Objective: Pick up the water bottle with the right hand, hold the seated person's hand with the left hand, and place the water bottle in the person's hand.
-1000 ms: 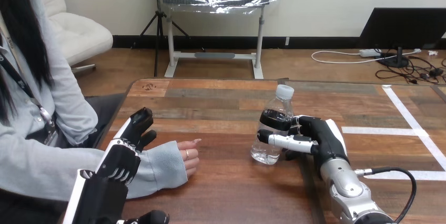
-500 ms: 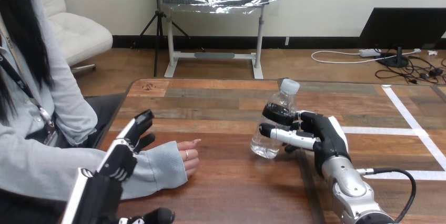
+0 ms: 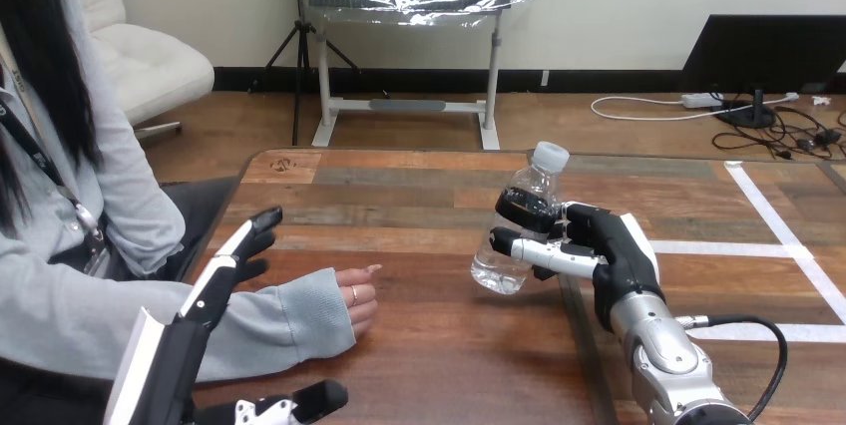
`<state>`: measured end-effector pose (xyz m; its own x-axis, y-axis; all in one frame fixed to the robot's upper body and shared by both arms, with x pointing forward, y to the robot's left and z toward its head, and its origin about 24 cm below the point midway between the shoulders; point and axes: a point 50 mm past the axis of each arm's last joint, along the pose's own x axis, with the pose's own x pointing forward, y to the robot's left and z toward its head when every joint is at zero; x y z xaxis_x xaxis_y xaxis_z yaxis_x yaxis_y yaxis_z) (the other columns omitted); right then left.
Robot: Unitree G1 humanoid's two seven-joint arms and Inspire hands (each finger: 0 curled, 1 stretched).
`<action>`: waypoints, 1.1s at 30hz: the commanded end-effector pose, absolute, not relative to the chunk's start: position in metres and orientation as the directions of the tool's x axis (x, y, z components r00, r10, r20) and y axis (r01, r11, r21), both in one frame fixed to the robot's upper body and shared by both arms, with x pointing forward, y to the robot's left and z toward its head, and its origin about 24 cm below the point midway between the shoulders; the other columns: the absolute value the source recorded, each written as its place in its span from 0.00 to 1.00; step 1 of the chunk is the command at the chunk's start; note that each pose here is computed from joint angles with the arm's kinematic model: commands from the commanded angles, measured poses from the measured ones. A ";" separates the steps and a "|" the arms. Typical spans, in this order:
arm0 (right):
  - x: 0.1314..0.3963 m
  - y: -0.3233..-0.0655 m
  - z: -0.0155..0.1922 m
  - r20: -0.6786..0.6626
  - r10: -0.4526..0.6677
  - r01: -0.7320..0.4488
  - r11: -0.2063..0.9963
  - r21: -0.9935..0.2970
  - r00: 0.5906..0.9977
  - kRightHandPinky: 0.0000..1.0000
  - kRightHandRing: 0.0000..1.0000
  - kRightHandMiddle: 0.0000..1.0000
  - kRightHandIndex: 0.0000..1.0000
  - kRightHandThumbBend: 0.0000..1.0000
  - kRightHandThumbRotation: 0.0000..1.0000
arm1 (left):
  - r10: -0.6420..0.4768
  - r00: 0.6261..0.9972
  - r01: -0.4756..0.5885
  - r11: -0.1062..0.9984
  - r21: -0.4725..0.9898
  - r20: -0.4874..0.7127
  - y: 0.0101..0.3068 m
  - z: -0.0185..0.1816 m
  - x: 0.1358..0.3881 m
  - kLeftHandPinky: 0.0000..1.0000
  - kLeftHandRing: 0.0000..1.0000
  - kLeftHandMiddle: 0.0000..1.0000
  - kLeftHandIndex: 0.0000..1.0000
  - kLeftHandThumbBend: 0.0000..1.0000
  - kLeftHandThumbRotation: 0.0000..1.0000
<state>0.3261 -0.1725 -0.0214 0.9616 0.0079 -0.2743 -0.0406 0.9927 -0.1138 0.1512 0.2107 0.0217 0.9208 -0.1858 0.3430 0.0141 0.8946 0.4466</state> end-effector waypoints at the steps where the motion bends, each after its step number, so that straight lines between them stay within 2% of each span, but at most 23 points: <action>1: 0.352 -0.183 0.025 -0.050 0.007 -0.011 0.997 -0.082 0.999 0.41 0.44 0.48 0.47 0.77 0.00 | -0.191 0.913 -0.135 0.692 0.709 0.360 0.221 0.053 0.163 0.91 0.93 0.93 0.92 1.00 0.58; 6: 0.354 -0.185 0.031 -0.013 0.018 -0.019 0.998 -0.063 1.000 0.40 0.44 0.49 0.46 0.76 0.00 | -0.200 0.929 -0.149 0.568 0.809 0.312 0.228 0.059 0.167 0.93 0.95 0.95 0.94 1.00 0.55; 15: 0.356 -0.188 0.041 0.050 0.028 -0.025 0.998 -0.058 0.998 0.39 0.42 0.48 0.46 0.78 0.00 | -0.187 0.952 -0.147 0.409 0.901 0.240 0.238 0.068 0.178 0.95 0.96 0.95 0.96 1.00 0.48; 20: 0.357 -0.189 0.046 0.083 0.042 -0.039 0.998 -0.045 0.996 0.37 0.40 0.47 0.45 0.80 0.00 | -0.182 0.958 -0.155 0.329 0.931 0.224 0.241 0.073 0.183 0.93 0.95 0.94 0.95 1.00 0.44; 33: 0.357 -0.192 0.057 0.174 0.073 -0.071 0.997 -0.017 0.982 0.34 0.37 0.44 0.45 0.81 0.00 | -0.182 0.969 -0.140 0.150 0.979 0.167 0.248 0.090 0.200 0.87 0.91 0.92 0.91 1.00 0.42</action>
